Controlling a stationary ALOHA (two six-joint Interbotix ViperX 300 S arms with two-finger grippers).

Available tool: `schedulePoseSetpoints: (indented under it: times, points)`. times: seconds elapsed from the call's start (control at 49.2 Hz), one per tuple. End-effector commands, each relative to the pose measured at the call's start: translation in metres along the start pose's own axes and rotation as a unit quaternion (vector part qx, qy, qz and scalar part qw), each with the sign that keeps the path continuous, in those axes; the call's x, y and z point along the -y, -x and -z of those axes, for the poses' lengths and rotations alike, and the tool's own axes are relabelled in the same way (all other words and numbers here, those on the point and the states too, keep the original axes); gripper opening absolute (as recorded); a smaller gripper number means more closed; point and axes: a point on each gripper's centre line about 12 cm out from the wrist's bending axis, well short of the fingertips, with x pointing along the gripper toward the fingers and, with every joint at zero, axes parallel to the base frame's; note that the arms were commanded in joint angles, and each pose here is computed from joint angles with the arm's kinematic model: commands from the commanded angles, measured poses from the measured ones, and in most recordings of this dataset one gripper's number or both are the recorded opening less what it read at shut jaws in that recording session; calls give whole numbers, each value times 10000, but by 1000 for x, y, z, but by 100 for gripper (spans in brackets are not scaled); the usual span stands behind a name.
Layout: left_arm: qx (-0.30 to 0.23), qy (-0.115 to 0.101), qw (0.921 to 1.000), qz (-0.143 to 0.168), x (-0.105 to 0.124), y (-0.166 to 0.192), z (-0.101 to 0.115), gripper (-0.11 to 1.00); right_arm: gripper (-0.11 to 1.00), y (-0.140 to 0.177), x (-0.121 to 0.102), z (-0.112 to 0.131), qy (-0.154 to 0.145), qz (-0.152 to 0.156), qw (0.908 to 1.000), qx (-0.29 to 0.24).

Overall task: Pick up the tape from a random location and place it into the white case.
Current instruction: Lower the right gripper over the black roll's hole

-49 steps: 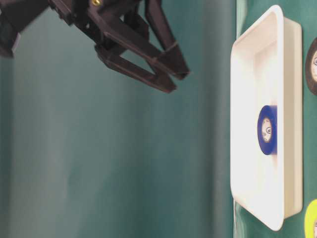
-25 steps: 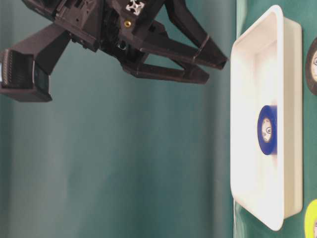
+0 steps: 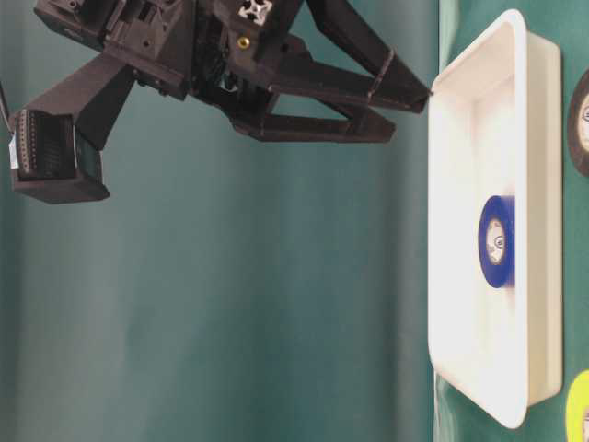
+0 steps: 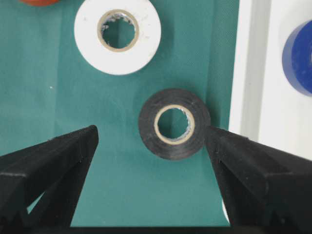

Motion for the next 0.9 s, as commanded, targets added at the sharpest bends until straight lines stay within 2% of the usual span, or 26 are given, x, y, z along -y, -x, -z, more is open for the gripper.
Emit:
schedulePoseSetpoints:
  times: [0.0,0.692,0.875]
  points:
    - [77,11,10000,12,0,-1,-5,98,93,9,0,-9,-13,-1,9998,177]
    - [77,11,10000,12,0,-1,-5,98,93,8,1,-9,6,23,9998,210]
    - [77,11,10000,12,0,-1,-5,98,93,-3,1,-5,9,29,9999,118]
